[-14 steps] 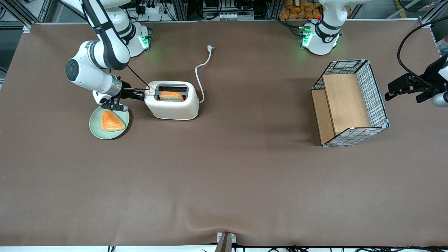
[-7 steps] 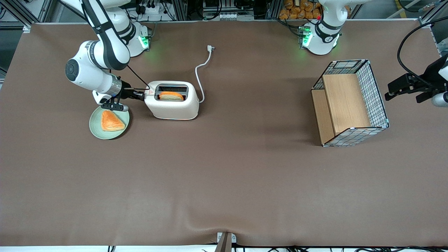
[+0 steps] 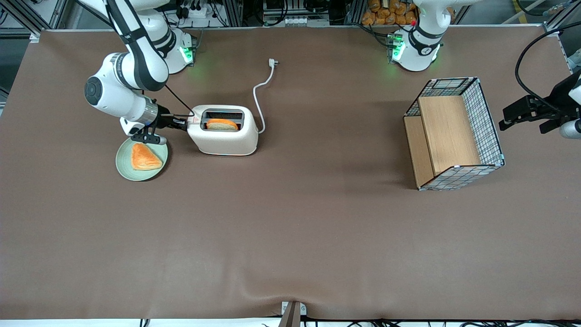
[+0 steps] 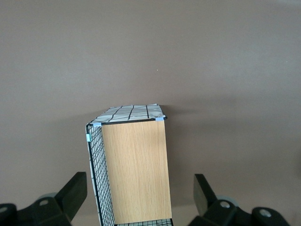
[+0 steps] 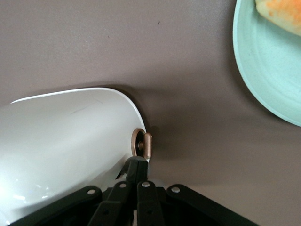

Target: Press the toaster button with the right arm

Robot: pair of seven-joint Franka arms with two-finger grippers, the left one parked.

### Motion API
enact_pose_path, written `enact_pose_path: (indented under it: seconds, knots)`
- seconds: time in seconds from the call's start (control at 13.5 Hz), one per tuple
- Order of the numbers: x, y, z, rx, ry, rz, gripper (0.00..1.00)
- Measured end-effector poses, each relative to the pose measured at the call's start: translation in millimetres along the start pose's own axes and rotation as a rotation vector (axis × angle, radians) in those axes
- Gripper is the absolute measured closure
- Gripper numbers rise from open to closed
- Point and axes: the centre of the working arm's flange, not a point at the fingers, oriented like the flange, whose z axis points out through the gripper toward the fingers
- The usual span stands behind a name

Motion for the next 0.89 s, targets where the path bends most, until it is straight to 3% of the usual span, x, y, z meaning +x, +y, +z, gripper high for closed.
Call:
enact_pose_path:
  seconds: [0.89]
  knots:
    - [4,-1,-14,0.022,-0.013,-0.036,0.99]
